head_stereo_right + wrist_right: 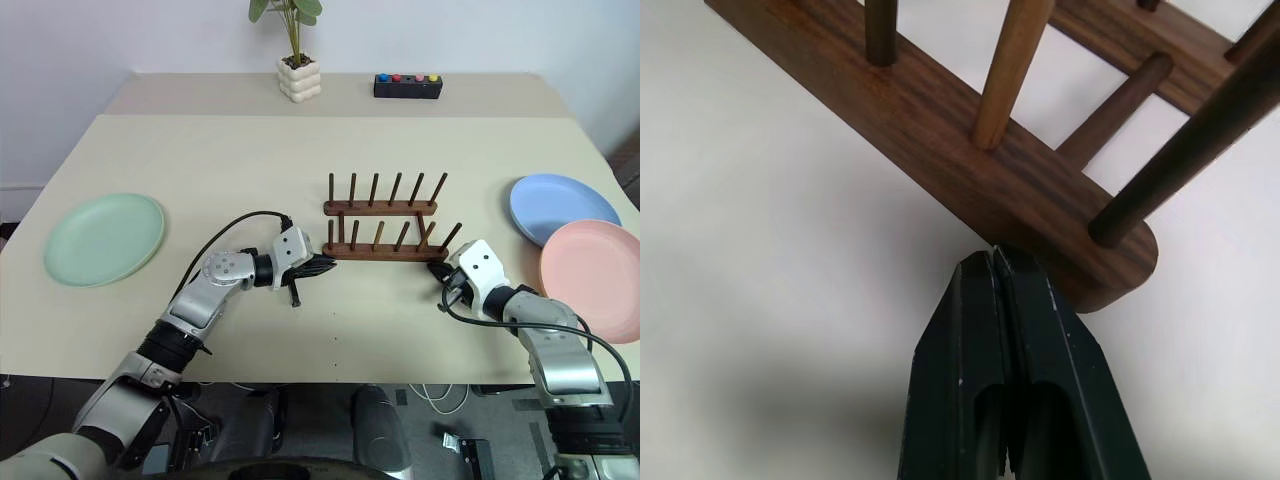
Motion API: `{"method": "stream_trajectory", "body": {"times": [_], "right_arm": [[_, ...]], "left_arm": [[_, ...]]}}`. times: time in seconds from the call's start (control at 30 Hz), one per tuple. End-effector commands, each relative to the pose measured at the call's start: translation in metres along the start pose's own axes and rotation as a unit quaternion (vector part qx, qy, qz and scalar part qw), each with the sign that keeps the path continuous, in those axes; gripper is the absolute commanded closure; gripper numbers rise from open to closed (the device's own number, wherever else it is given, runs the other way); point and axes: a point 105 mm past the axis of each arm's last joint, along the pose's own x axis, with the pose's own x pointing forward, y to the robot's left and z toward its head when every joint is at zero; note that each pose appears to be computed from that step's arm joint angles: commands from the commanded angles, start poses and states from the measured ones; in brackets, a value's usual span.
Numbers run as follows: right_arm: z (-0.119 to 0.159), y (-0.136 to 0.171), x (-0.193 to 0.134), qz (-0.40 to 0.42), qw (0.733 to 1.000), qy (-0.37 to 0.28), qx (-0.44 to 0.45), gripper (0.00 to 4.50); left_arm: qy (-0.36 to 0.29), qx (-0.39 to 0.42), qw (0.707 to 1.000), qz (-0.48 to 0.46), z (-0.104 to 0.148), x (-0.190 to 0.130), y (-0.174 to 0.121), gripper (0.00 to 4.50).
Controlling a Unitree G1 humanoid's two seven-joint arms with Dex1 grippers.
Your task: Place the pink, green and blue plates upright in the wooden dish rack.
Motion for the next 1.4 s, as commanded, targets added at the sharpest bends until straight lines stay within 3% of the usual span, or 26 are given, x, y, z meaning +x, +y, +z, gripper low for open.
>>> {"method": "stream_trajectory", "body": {"times": [0.03, 0.97, 1.4], "right_arm": [[-0.005, -0.007, 0.007, -0.018, 1.000, 0.004, -0.001, 4.50], [-0.005, -0.015, 0.019, -0.025, 0.999, -0.013, -0.015, 4.50], [0.000, -0.012, 0.007, -0.022, 0.999, -0.022, -0.006, 4.50]], "left_arm": [[-0.006, 0.015, 1.000, 0.023, 0.006, -0.001, 0.011, 4.25], [0.014, 0.027, 0.996, 0.087, -0.008, -0.006, 0.035, 4.25], [0.012, 0.035, 0.994, 0.101, -0.007, -0.006, 0.040, 4.25]]}}
